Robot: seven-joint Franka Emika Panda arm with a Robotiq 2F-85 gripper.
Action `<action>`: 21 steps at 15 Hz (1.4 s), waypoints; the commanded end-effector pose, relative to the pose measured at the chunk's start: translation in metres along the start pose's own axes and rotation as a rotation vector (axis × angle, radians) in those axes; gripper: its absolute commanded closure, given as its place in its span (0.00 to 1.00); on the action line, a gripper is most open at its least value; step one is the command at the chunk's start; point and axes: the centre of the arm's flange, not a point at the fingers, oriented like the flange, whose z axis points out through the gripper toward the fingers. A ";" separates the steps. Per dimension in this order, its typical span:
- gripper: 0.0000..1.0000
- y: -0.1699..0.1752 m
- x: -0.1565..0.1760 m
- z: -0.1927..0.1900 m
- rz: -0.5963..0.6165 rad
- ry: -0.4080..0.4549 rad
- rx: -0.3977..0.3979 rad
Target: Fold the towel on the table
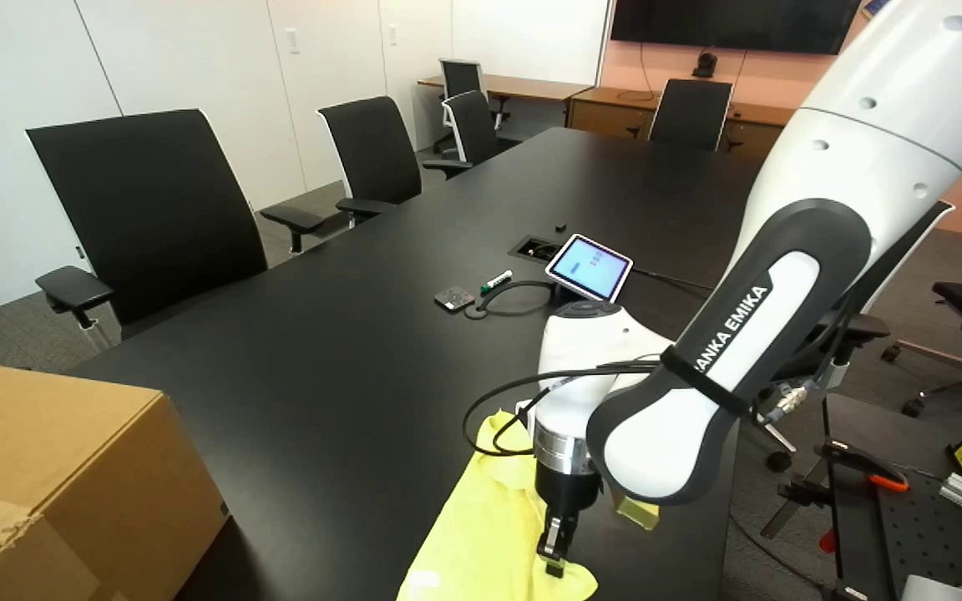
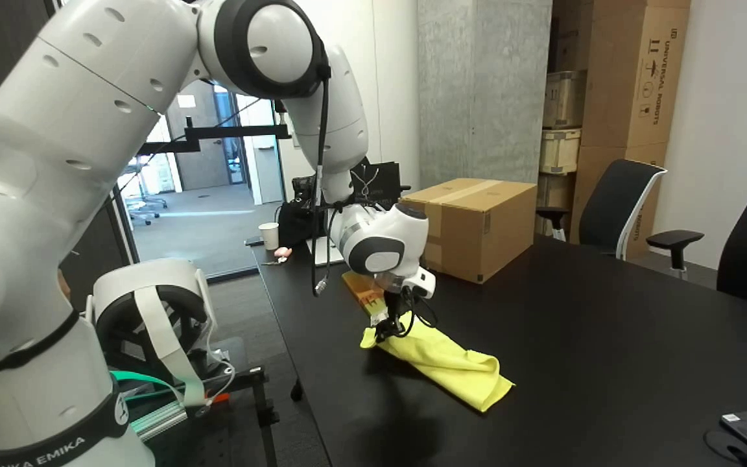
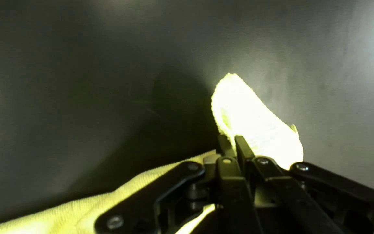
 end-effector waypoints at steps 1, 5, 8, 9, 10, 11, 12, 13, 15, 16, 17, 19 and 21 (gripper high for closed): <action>0.92 -0.018 0.018 -0.018 -0.024 0.067 0.009; 0.93 -0.043 0.052 -0.023 -0.068 0.117 0.017; 0.92 -0.069 0.079 -0.024 -0.131 0.150 0.004; 0.93 -0.077 0.086 -0.023 -0.155 0.157 -0.001; 0.92 -0.085 0.094 -0.020 -0.177 0.171 -0.018; 0.94 -0.091 0.102 -0.015 -0.196 0.175 -0.031; 0.93 -0.096 0.109 -0.009 -0.212 0.178 -0.047; 0.93 -0.100 0.114 -0.003 -0.224 0.181 -0.064; 0.68 -0.105 0.123 0.009 -0.238 0.178 -0.098; 0.64 -0.109 0.126 0.009 -0.238 0.184 -0.109; 0.59 -0.113 0.128 0.008 -0.242 0.192 -0.112; 0.43 -0.122 0.132 0.000 -0.246 0.223 -0.111; 0.29 -0.134 0.133 -0.022 -0.244 0.263 -0.093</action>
